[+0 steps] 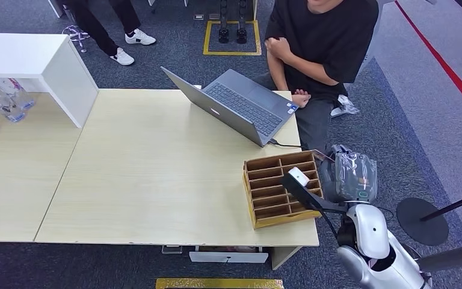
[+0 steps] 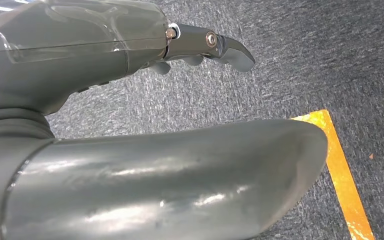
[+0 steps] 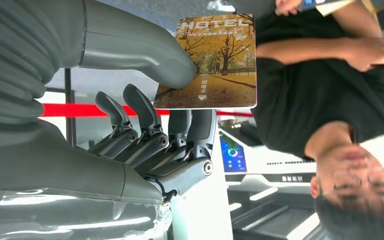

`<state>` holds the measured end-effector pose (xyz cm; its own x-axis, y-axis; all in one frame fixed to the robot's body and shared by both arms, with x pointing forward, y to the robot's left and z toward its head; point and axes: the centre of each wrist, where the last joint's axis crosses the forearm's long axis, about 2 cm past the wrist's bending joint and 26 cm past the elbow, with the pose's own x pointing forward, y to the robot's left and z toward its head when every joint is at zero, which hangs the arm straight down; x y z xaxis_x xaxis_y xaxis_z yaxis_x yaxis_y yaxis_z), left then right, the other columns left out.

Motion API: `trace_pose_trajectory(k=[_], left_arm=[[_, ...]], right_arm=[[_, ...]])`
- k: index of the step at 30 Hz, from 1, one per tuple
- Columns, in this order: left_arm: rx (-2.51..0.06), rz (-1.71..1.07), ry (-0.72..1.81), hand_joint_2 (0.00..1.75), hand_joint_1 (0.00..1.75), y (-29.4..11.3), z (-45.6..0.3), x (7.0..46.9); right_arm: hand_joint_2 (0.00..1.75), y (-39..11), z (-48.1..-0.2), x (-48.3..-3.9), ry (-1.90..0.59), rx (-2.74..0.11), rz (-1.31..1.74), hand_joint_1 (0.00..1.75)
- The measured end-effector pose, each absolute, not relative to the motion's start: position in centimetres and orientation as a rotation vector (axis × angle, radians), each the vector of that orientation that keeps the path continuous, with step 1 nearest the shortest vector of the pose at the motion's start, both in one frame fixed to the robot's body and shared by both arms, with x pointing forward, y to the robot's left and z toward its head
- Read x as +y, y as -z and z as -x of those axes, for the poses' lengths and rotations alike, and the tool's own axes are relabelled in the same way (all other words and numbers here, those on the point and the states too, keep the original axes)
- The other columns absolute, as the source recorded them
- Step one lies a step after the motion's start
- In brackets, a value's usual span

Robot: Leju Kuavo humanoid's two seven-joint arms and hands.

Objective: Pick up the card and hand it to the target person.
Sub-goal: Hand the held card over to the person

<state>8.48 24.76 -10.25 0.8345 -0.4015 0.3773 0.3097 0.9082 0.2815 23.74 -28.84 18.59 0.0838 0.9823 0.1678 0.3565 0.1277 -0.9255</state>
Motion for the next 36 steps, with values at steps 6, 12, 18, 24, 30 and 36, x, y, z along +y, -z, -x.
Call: trace_pose_trajectory(k=[6,12,18,24,30,36], left_arm=[[-0.439,-0.208,0.38,0.0,0.0,10.2,-8.6,24.7],[-0.443,-0.203,0.393,0.0,0.0,10.1,-9.3,24.7],[-0.453,-0.2,0.412,0.0,0.0,9.9,-10.0,24.5],[-0.454,-0.203,0.43,0.0,0.0,9.8,-10.4,24.5],[-0.459,-0.2,0.442,0.0,0.0,9.8,-10.6,24.3],[-0.454,-0.198,0.45,0.0,0.0,9.8,-10.6,24.2]], right_arm=[[1.75,-21.0,-24.9,-29.8,-0.797,-1.481,1.446,1.56],[1.75,-23.2,-26.5,-30.7,-0.757,-1.563,1.53,1.5],[1.75,-24.3,-27.7,-31.2,-0.714,-1.596,1.555,1.48],[1.75,-23.9,-28.8,-31.9,-0.714,-1.56,1.561,1.44],[1.75,-23.2,-29.4,-32.4,-0.735,-1.512,1.57,1.32],[1.75,-22.4,-29.7,-32.6,-0.8,-1.426,1.616,0.0]])
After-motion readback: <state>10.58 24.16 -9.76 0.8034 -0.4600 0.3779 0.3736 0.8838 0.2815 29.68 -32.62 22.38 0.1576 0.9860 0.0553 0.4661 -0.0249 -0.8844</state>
